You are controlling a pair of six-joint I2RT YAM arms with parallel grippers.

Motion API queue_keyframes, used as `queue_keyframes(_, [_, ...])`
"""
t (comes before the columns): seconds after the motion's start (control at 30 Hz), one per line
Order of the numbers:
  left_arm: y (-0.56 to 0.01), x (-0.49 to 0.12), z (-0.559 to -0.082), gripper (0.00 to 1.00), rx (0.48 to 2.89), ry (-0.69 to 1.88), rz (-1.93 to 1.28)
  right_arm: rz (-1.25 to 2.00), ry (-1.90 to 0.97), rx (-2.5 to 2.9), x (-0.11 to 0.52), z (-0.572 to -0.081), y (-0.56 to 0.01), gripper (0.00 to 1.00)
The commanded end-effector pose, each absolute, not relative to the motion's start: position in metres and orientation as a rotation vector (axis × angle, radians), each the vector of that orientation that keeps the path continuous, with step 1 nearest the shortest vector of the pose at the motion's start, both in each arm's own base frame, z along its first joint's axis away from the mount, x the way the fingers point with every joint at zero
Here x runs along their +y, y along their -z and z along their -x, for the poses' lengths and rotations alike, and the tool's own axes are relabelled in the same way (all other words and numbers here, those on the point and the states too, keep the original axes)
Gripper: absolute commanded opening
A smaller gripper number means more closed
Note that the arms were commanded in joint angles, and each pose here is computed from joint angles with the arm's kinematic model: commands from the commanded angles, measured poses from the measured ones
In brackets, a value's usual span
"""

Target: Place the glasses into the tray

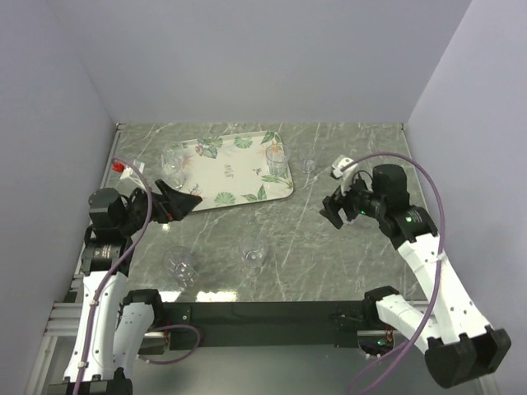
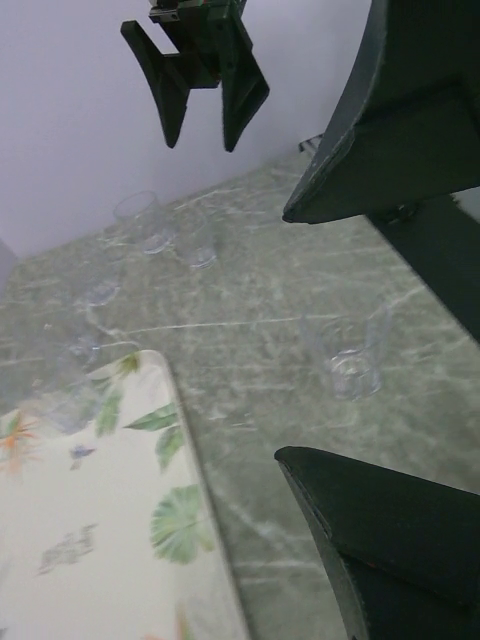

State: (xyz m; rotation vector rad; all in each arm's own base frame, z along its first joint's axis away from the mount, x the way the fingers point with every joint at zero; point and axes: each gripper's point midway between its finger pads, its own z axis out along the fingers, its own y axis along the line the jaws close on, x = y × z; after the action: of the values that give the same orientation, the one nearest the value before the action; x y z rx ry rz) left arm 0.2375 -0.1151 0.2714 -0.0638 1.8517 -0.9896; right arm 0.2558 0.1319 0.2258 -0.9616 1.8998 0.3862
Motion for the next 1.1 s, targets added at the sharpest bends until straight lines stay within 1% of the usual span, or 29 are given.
queue_keyframes(0.0, [-0.251,-0.123,-0.225,0.99,1.987,1.057,0.207,0.902,-0.426,1.839,0.124,-0.257,-0.230,0.87])
queue_keyframes(0.17, [-0.229,-0.126,-0.209,0.99,2.122,1.037,0.333,0.829,-0.513,1.876,0.115,-0.256,-0.213,0.87])
queue_keyframes(0.2, [-0.230,-0.123,-0.209,0.99,2.127,1.007,0.369,0.825,-0.510,1.879,0.113,-0.256,-0.211,0.87])
queue_keyframes(0.23, [-0.218,-0.122,-0.199,0.99,2.203,0.990,0.411,0.813,-0.502,1.885,0.110,-0.257,-0.211,0.87])
queue_keyframes(0.33, [-0.208,-0.113,-0.192,0.99,2.279,0.903,0.476,0.789,-0.496,1.893,0.106,-0.259,-0.209,0.87])
queue_keyframes(0.6, [-0.190,-0.098,-0.185,0.99,2.350,0.772,0.646,0.761,-0.477,1.908,0.099,-0.261,-0.206,0.87])
queue_keyframes(1.07, [-0.154,-0.094,-0.185,0.99,2.443,0.591,0.783,0.742,-0.455,1.917,0.095,-0.264,-0.206,0.87])
